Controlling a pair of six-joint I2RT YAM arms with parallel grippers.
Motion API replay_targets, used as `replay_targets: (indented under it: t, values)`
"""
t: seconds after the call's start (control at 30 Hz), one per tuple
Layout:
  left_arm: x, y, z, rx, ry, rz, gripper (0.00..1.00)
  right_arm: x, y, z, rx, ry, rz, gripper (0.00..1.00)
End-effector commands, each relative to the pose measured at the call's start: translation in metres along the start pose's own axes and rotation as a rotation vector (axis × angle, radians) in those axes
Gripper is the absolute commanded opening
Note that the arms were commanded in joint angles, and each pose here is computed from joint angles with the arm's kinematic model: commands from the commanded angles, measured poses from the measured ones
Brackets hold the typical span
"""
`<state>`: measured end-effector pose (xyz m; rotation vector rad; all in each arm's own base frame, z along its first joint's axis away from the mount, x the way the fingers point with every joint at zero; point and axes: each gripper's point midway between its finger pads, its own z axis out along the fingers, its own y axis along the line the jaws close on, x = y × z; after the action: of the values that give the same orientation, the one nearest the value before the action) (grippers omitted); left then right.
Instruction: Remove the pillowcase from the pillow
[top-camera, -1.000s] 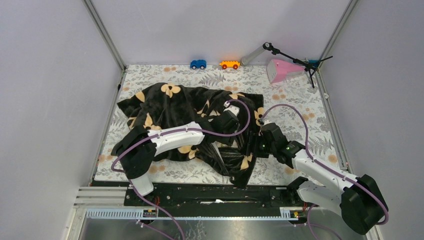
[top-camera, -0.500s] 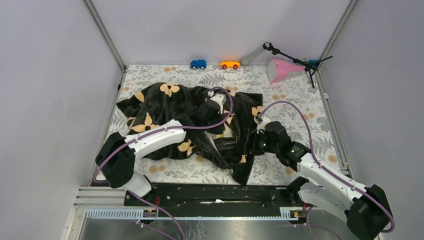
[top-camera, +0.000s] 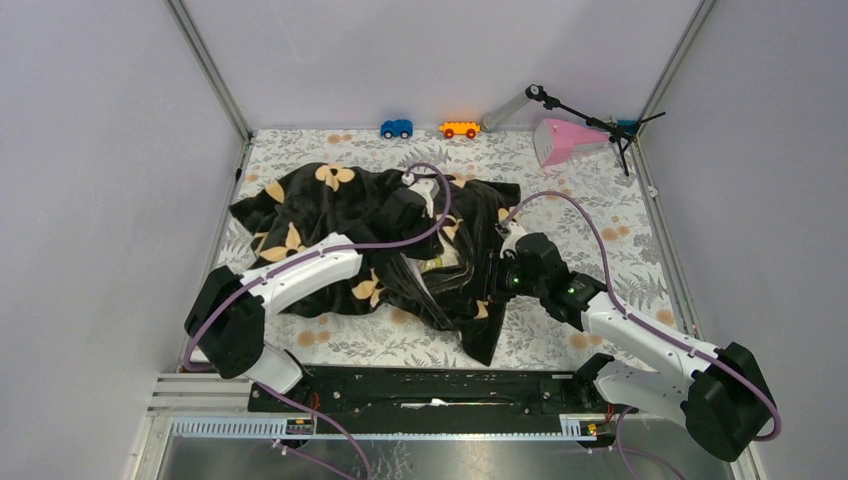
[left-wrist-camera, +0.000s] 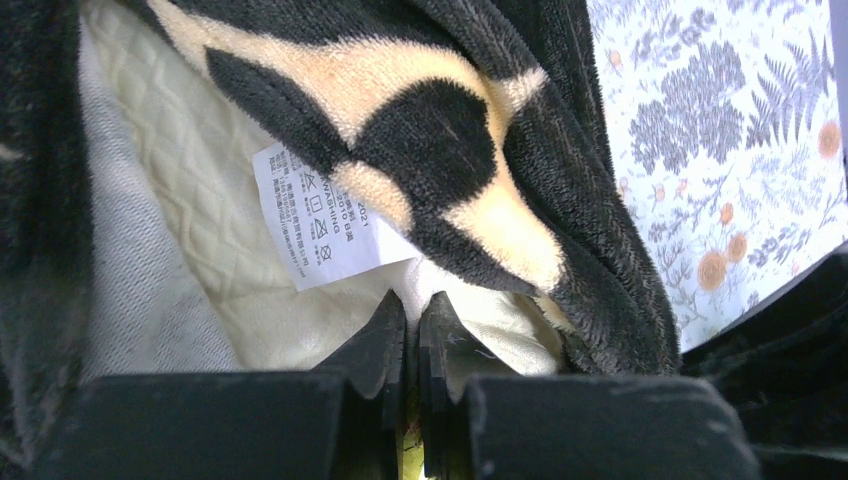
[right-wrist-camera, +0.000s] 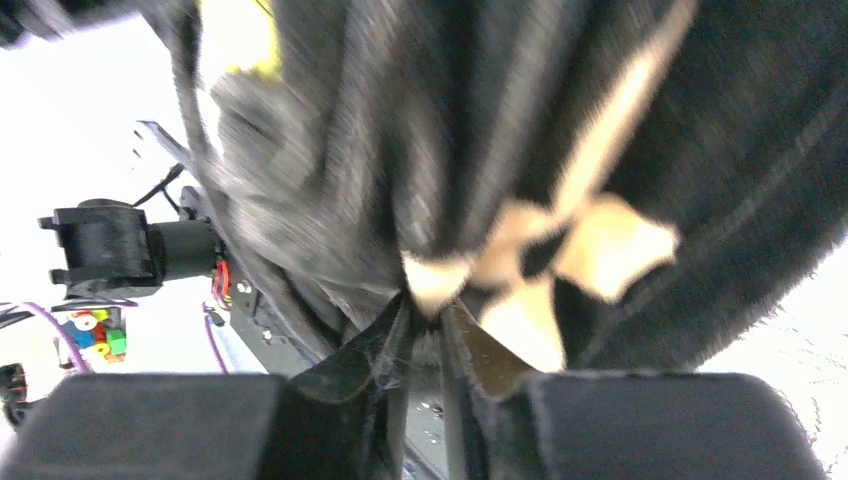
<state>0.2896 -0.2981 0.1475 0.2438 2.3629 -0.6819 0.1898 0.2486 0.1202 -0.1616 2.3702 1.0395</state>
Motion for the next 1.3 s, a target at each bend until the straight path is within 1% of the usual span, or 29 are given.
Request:
replay_targets:
  t: [0.0, 0.07, 0.1, 0.17, 0.27, 0.3, 0.4, 0.43, 0.5, 0.63, 0.8, 0.9, 0.93, 0.97, 1.03, 1.07, 1.1, 1.2, 1.27]
  values:
    - [-0.091, -0.007, -0.051, 0.025, -0.291, -0.043, 0.0, 0.031, -0.031, -0.004, 0.084, 0.042, 0.015, 0.18]
    - [-0.097, -0.004, -0.059, 0.013, -0.317, -0.042, 0.0, 0.04, -0.046, -0.006, 0.135, 0.043, 0.025, 0.15]
    - [-0.1, -0.003, -0.063, 0.012, -0.326, -0.043, 0.0, 0.044, -0.052, -0.008, 0.157, 0.043, 0.028, 0.12]
    - [-0.102, -0.001, -0.069, 0.009, -0.336, -0.045, 0.0, 0.045, -0.06, -0.01, 0.197, 0.032, 0.031, 0.0]
    - [-0.101, -0.002, -0.078, 0.023, -0.349, -0.044, 0.0, 0.041, -0.065, -0.012, 0.231, 0.013, 0.029, 0.0]
    - [-0.101, -0.004, -0.08, 0.032, -0.349, -0.043, 0.0, 0.038, -0.061, -0.012, 0.212, 0.009, 0.024, 0.06]
    - [-0.093, -0.005, -0.078, 0.047, -0.323, -0.036, 0.0, 0.03, -0.021, -0.011, 0.02, 0.021, -0.035, 0.54]
    - [-0.09, -0.005, -0.076, 0.052, -0.31, -0.035, 0.0, 0.026, -0.005, -0.013, -0.047, 0.025, -0.057, 0.62]
    - [-0.082, -0.011, -0.073, 0.093, -0.281, -0.023, 0.0, 0.015, 0.02, -0.018, -0.144, 0.014, -0.103, 0.68]
    - [-0.076, -0.025, -0.075, 0.184, -0.258, -0.004, 0.0, -0.016, 0.05, -0.027, -0.205, -0.052, -0.177, 0.69]
    - [-0.07, -0.026, -0.074, 0.197, -0.242, 0.003, 0.0, -0.054, 0.075, -0.023, -0.224, -0.12, -0.181, 0.64]
    - [-0.069, -0.026, -0.076, 0.199, -0.244, 0.002, 0.0, -0.066, 0.071, -0.008, -0.172, -0.119, -0.145, 0.56]
    - [-0.069, -0.026, -0.077, 0.199, -0.246, 0.003, 0.0, -0.066, 0.07, -0.003, -0.166, -0.102, -0.137, 0.52]
    - [-0.069, -0.026, -0.077, 0.199, -0.248, 0.004, 0.0, -0.065, 0.072, 0.001, -0.175, -0.086, -0.133, 0.45]
    - [-0.071, -0.024, -0.078, 0.188, -0.254, 0.003, 0.0, -0.058, 0.073, 0.007, -0.194, -0.045, -0.115, 0.24]
    - [-0.071, -0.021, -0.077, 0.171, -0.257, -0.001, 0.0, -0.054, 0.07, 0.009, -0.193, -0.033, -0.103, 0.15]
    - [-0.073, -0.016, -0.077, 0.14, -0.265, -0.013, 0.0, -0.05, 0.066, 0.009, -0.187, -0.03, -0.094, 0.1]
    - [-0.077, -0.003, -0.078, 0.069, -0.298, -0.058, 0.0, -0.034, 0.045, 0.008, -0.134, -0.026, -0.077, 0.08]
    - [-0.082, 0.003, -0.08, 0.043, -0.335, -0.083, 0.0, -0.02, 0.024, 0.007, -0.073, -0.023, -0.068, 0.04]
